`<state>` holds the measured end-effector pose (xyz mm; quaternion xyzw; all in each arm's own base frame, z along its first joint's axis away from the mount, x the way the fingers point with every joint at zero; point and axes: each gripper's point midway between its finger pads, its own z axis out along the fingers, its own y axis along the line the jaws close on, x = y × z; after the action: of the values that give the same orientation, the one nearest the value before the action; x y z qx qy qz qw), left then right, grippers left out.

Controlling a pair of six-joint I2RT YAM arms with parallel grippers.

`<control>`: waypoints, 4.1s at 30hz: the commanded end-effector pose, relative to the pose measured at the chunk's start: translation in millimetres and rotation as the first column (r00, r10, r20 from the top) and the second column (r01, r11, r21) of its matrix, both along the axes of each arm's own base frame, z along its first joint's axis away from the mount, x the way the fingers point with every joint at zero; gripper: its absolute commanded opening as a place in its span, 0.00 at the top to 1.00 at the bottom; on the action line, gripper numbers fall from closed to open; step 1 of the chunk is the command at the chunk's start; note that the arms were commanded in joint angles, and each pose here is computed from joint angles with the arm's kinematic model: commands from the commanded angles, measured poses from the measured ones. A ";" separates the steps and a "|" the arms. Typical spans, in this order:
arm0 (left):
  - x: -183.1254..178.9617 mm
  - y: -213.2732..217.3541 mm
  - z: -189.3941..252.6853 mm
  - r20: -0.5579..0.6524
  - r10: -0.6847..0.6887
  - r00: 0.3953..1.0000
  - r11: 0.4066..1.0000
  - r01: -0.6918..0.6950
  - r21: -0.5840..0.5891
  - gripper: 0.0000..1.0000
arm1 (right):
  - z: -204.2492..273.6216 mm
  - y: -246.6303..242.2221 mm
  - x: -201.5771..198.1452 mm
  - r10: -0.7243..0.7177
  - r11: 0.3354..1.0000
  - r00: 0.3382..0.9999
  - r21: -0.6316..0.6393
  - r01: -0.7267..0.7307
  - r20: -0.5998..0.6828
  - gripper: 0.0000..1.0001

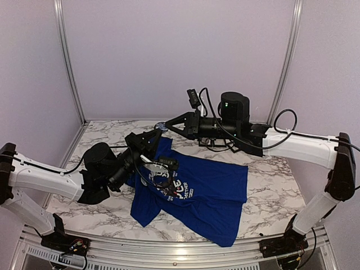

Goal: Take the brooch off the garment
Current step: Pass from the left arm to the right, then place the brooch in the brooch box.

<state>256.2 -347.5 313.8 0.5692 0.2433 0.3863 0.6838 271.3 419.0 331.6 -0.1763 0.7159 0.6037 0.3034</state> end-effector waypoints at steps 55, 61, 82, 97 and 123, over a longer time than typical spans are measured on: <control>-1.2 37.2 15.0 -0.585 -0.279 0.762 0.682 -0.272 -0.679 0.01 | -59.8 -48.6 68.2 -0.252 0.967 0.967 -0.055 0.250 -0.038 1.00; 6.2 39.6 9.6 -0.648 -0.424 0.633 0.553 -0.385 -0.739 0.01 | -90.4 -76.0 91.6 -0.322 0.944 0.944 -0.099 0.315 -0.071 1.00; 55.0 76.8 -0.9 -0.606 -0.714 0.352 0.289 -0.640 -0.712 0.01 | -188.3 -196.7 203.6 -0.579 0.797 0.810 -0.275 0.537 -0.096 1.00; 51.2 71.9 4.8 -0.582 -0.748 0.318 0.283 -0.641 -0.713 0.01 | -227.3 -241.6 272.2 -0.686 0.706 0.721 -0.324 0.629 -0.096 1.00; 52.5 67.2 6.6 -0.586 -0.753 0.301 0.292 -0.645 -0.706 0.01 | -271.0 -254.8 296.7 -0.729 0.646 0.678 -0.422 0.636 -0.095 1.00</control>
<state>309.5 -279.4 306.0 0.1448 0.7436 -0.2921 0.5837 558.5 172.6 67.5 0.1349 0.8537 0.3380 0.3725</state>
